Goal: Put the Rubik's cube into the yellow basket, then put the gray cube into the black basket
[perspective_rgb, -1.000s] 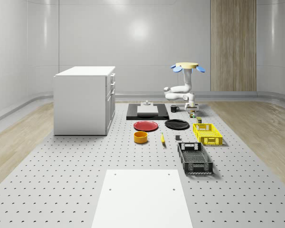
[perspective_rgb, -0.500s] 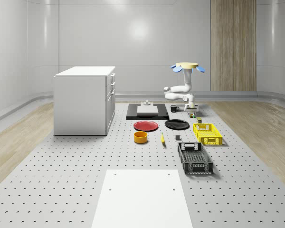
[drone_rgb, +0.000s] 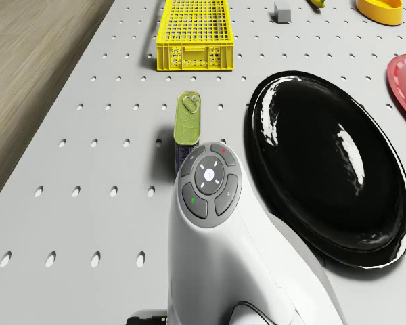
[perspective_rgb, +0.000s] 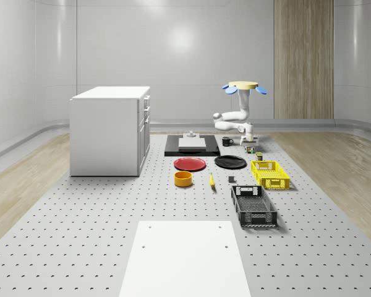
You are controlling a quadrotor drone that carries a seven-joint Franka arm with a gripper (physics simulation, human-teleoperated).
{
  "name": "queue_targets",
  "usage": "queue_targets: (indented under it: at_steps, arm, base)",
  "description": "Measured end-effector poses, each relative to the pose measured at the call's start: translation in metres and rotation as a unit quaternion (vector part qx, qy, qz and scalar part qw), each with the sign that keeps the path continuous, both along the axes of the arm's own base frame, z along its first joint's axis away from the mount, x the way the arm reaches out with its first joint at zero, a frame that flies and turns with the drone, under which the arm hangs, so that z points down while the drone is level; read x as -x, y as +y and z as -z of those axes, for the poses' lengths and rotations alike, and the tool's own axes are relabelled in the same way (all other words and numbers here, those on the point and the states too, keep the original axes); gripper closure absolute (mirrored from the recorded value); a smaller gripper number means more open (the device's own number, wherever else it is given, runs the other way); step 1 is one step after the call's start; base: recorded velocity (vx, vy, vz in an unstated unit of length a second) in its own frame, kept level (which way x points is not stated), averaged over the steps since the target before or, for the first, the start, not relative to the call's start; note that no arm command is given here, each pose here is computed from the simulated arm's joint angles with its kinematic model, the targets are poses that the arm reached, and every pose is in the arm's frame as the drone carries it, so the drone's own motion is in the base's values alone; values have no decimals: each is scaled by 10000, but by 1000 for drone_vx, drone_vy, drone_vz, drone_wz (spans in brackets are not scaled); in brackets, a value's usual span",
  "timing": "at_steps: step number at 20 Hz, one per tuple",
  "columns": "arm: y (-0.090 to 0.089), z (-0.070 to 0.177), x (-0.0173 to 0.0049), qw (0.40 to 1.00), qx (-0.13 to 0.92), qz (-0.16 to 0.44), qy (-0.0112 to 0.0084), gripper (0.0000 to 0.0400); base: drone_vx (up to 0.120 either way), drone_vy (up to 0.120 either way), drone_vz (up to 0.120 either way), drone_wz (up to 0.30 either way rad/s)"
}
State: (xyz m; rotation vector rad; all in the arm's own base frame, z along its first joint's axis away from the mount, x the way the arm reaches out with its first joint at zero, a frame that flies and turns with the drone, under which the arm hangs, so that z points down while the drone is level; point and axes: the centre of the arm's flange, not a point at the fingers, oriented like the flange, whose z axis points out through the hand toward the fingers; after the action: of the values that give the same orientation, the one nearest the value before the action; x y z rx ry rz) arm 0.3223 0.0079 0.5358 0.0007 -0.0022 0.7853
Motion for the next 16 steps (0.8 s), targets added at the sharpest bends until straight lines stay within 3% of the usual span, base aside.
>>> queue_targets:
  at_steps: [3, 6, 16]
  arm:
    - [0, -5, -3, 10000, 0, 0, 0, 64]
    - [1, -8, -4, 10000, 10, -31, 4, 94]
    - [3, -10, -5, 10000, 13, 34, 7, 109]
  base:
    - [0, 0, 0, 0]
    - [0, 0, 0, 0]
    - [0, 0, 0, 0]
